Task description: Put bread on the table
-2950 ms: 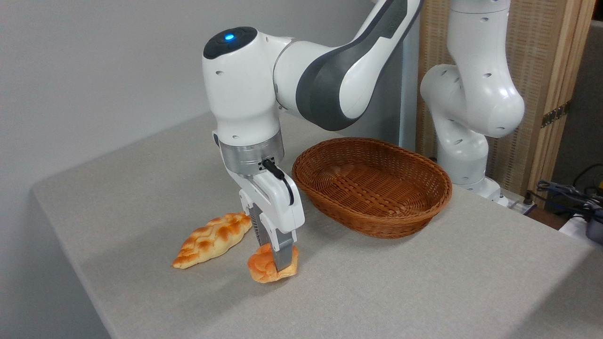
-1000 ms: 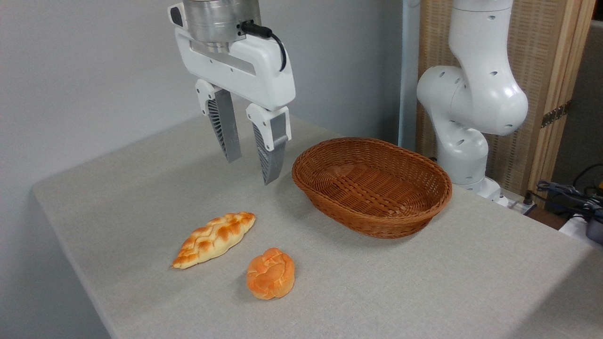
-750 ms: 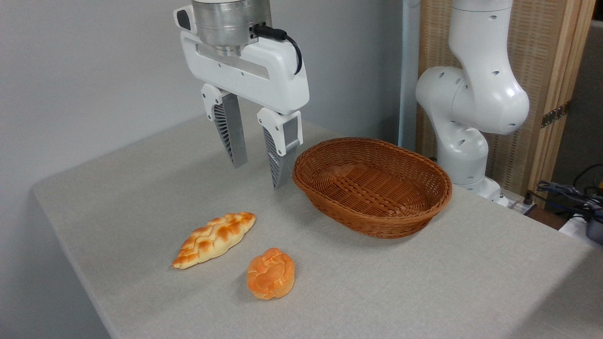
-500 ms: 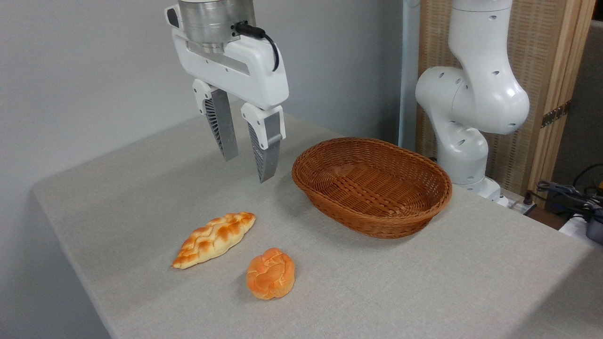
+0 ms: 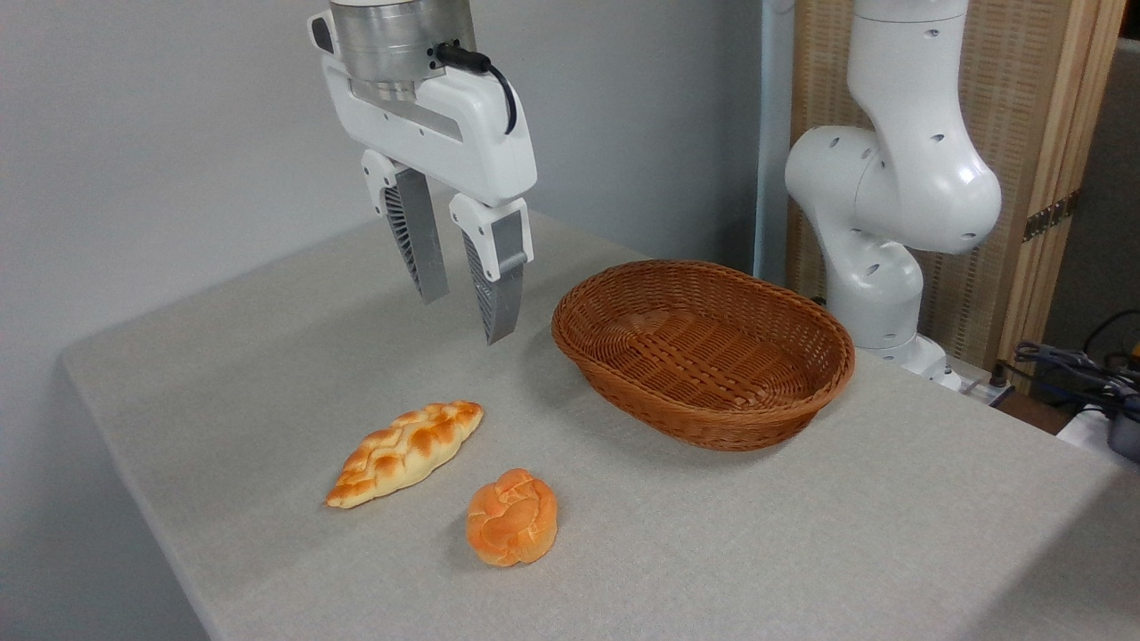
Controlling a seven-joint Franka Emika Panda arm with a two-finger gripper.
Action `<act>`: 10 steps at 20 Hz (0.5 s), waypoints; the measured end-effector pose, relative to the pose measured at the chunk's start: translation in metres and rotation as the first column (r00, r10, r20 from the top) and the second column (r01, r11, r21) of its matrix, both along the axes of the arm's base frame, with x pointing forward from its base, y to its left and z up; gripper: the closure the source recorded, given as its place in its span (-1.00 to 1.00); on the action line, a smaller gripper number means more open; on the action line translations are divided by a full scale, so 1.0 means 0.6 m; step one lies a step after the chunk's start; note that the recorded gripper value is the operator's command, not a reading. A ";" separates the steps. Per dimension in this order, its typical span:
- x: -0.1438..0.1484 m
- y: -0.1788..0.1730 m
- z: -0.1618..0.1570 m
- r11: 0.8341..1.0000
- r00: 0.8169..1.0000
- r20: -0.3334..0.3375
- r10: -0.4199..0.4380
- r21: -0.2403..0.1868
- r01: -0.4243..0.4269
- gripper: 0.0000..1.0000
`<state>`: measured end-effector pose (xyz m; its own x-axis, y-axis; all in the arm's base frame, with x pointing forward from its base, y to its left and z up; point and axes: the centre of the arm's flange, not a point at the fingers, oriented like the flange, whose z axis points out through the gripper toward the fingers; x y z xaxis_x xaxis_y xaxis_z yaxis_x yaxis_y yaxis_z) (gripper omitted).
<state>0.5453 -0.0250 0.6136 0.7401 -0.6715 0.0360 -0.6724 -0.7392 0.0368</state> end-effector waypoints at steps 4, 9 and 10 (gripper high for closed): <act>0.001 0.006 0.004 1.000 1.000 0.006 0.004 0.011 -0.004 -1.00; 0.001 0.010 0.005 0.999 1.000 0.008 0.003 0.035 -0.004 -1.00; 0.001 0.011 0.005 0.999 1.000 0.008 0.003 0.035 -0.004 -1.00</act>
